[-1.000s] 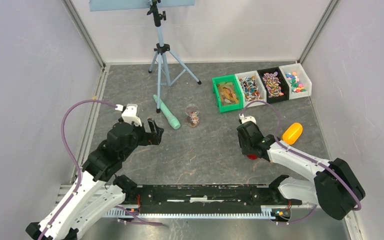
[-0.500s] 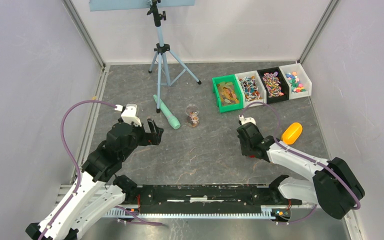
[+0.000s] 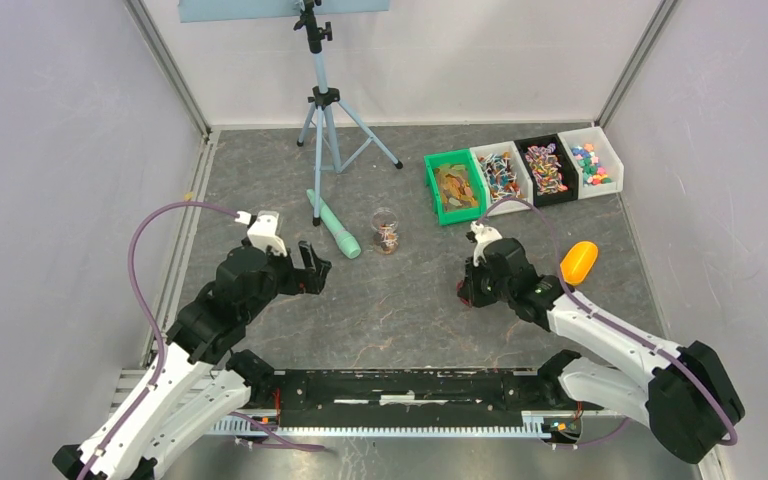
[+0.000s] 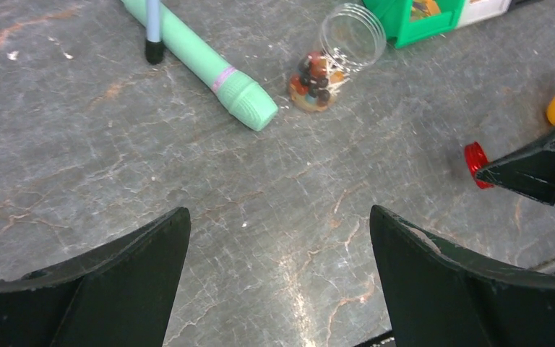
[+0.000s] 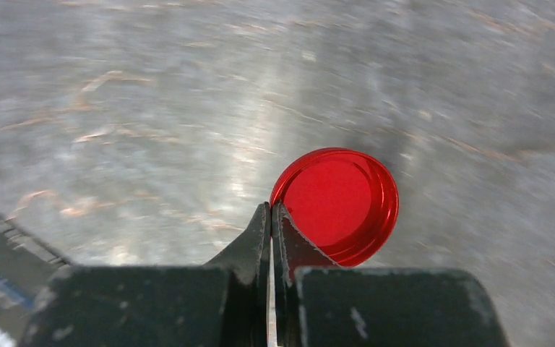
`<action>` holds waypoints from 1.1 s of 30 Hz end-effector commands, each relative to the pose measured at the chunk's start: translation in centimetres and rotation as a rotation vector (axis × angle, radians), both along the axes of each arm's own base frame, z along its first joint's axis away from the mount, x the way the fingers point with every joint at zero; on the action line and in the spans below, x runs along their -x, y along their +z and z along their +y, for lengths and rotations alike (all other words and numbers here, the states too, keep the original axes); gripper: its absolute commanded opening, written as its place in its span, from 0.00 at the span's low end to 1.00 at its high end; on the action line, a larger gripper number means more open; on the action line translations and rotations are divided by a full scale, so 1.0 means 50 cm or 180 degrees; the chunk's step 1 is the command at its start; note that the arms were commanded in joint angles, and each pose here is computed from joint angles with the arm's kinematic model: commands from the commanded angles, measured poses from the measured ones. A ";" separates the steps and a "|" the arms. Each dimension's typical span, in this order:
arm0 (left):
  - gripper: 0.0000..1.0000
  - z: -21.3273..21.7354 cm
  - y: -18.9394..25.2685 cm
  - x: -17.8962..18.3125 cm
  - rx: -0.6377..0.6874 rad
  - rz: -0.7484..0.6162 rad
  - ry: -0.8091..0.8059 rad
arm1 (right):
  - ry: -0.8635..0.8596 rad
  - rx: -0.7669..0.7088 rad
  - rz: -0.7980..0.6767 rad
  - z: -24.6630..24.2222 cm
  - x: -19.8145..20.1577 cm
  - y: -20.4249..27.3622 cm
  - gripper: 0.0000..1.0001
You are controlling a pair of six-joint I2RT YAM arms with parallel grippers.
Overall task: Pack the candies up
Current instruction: Pick up the bottle lid at the center of the board.
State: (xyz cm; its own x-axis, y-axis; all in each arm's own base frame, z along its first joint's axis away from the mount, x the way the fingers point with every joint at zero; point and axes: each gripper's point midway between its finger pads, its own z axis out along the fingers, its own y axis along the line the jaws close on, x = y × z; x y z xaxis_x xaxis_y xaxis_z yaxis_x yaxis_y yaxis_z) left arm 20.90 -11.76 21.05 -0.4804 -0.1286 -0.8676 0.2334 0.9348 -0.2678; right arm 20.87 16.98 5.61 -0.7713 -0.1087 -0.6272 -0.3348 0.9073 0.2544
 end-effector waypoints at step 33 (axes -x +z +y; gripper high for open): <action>1.00 -0.260 0.201 0.095 0.0564 -0.2900 -0.2931 | 0.1484 -0.4179 -0.0632 0.260 0.122 0.523 0.00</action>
